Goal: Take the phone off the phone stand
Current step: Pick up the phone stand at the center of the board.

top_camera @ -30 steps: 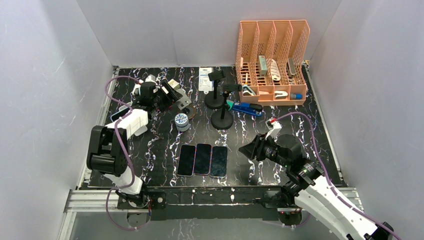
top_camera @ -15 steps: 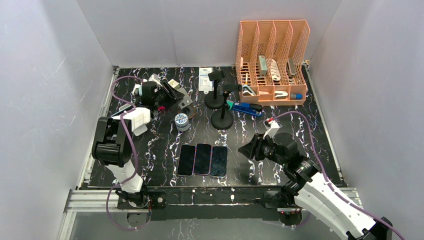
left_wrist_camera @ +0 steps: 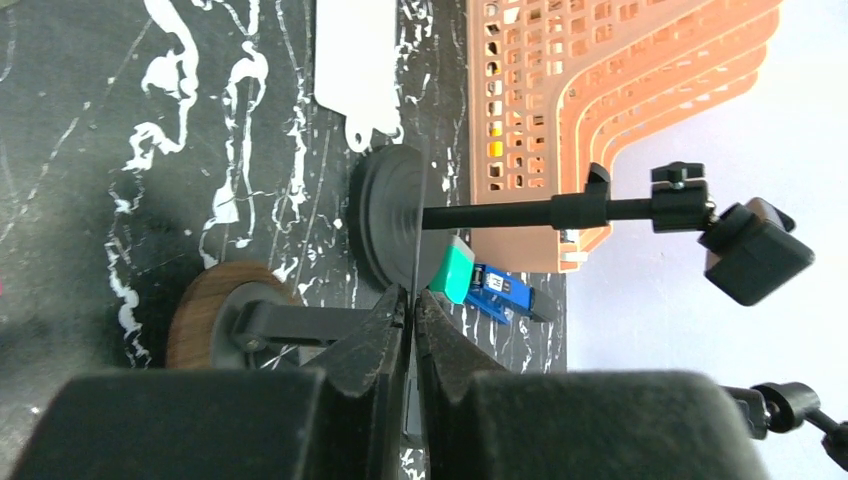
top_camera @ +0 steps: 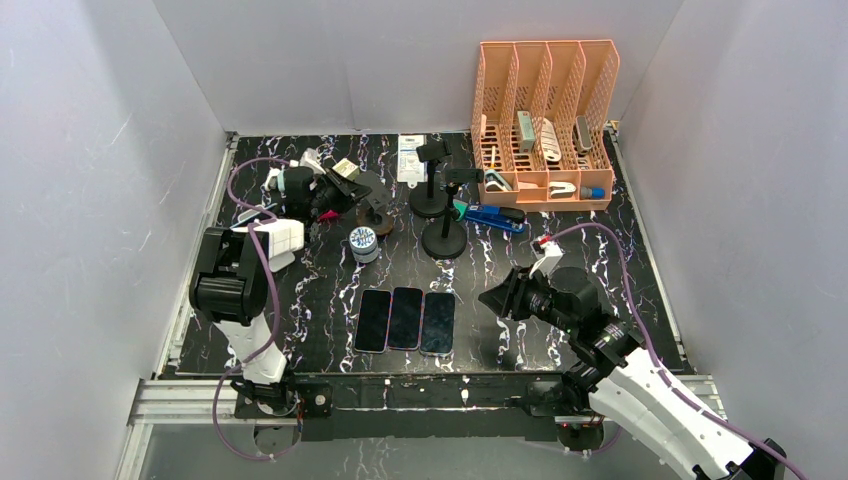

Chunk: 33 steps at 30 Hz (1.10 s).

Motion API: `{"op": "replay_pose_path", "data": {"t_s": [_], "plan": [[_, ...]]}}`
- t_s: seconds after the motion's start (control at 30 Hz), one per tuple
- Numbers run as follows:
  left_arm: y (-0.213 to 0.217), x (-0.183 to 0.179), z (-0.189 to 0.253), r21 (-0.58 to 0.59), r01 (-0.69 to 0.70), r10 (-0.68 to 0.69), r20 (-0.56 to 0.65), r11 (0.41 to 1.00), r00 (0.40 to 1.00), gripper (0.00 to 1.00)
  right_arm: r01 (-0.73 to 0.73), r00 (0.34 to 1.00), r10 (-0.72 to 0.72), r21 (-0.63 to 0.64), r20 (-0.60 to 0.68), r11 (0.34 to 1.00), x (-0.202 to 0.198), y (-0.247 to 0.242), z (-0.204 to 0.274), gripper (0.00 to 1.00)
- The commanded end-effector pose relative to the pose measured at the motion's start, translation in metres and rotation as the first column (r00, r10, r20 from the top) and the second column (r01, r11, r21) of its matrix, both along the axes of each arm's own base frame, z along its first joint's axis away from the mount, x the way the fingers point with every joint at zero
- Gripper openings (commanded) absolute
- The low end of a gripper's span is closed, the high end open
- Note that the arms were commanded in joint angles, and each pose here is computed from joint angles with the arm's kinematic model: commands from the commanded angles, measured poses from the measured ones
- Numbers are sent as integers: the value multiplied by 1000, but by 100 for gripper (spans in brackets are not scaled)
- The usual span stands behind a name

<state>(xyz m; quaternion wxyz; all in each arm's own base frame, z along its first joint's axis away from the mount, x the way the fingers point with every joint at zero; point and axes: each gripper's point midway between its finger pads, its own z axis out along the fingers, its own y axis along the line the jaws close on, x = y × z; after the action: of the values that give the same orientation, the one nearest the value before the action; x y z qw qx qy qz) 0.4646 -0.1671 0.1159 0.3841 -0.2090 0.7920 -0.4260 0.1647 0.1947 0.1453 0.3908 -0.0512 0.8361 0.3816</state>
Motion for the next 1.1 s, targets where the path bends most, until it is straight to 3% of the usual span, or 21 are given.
{"op": "replay_pose_path", "data": {"t_s": [0.0, 0.33, 0.73, 1.07], "plan": [[-14, 5, 26, -52, 43, -38, 90, 998, 995, 2, 8, 999, -9, 20, 46, 1000, 5, 1, 14, 47], [-47, 13, 36, -76, 90, -75, 174, 993, 982, 0, 20, 999, -21, 7, 42, 1000, 3, -4, 15, 46], [-35, 47, 38, -10, -22, 23, 235, 1000, 972, 0, 31, 998, -31, 1, 48, 1000, 5, -5, 14, 45], [-37, 73, 10, -8, -50, 50, 196, 999, 979, 0, 44, 998, -44, -14, 45, 999, 7, -7, 10, 45]]}}
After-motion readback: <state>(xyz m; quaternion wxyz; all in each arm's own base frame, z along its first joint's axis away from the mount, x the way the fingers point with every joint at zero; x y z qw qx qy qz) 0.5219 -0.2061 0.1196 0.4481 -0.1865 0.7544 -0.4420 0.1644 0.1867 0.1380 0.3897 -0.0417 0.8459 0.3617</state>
